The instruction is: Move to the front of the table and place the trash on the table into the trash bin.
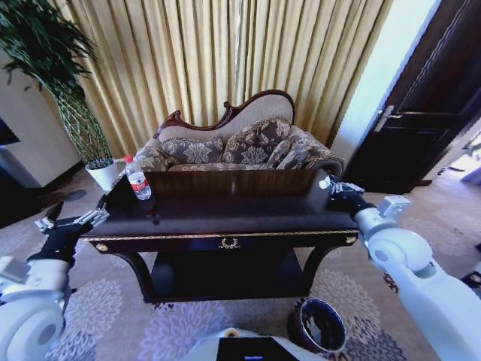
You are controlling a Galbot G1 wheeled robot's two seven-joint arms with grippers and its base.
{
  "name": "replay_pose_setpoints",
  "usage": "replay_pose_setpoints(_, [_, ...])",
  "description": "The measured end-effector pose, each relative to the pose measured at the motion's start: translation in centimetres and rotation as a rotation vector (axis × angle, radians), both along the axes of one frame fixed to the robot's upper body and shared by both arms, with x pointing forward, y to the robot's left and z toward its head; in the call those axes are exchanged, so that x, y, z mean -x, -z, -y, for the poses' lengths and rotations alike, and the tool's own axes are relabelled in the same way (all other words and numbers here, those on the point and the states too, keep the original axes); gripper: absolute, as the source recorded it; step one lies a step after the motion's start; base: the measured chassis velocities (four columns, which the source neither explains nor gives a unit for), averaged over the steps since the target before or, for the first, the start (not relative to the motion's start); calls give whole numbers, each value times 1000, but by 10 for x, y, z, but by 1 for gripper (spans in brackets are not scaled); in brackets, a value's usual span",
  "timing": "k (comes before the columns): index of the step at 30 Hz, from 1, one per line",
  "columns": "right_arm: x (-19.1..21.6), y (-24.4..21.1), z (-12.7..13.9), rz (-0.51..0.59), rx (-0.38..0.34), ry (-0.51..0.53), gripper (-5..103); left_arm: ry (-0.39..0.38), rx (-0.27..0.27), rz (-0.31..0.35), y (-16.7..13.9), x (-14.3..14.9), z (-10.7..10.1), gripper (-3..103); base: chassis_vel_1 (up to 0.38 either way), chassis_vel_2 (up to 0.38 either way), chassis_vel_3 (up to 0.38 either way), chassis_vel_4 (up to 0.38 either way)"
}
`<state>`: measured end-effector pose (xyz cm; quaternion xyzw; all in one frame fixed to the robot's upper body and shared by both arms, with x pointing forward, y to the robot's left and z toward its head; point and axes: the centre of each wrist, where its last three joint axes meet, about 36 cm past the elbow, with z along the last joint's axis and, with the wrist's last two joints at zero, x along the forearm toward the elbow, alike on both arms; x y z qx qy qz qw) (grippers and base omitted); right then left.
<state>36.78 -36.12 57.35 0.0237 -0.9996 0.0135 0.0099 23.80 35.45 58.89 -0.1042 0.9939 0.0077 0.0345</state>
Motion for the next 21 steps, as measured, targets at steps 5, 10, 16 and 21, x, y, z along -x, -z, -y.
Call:
replay_pose_setpoints(5, [1,0,-2,-4,4,-19,0,5,-3,-2,0,0,0,100,84,-83,-78,88])
replay_pose_setpoints(10, [2,-2,-3,-2,8,-28,0,9,2,-3,0,0,1,100,132,-133,-135,131])
replay_pose_setpoints(16, [2,-1,-4,-5,8,-30,0,11,2,-2,0,0,1,100,151,-155,-145,144])
replay_pose_setpoints(21, [1,0,-3,-8,8,-28,0,12,2,0,0,-1,1,100,124,-133,-122,129])
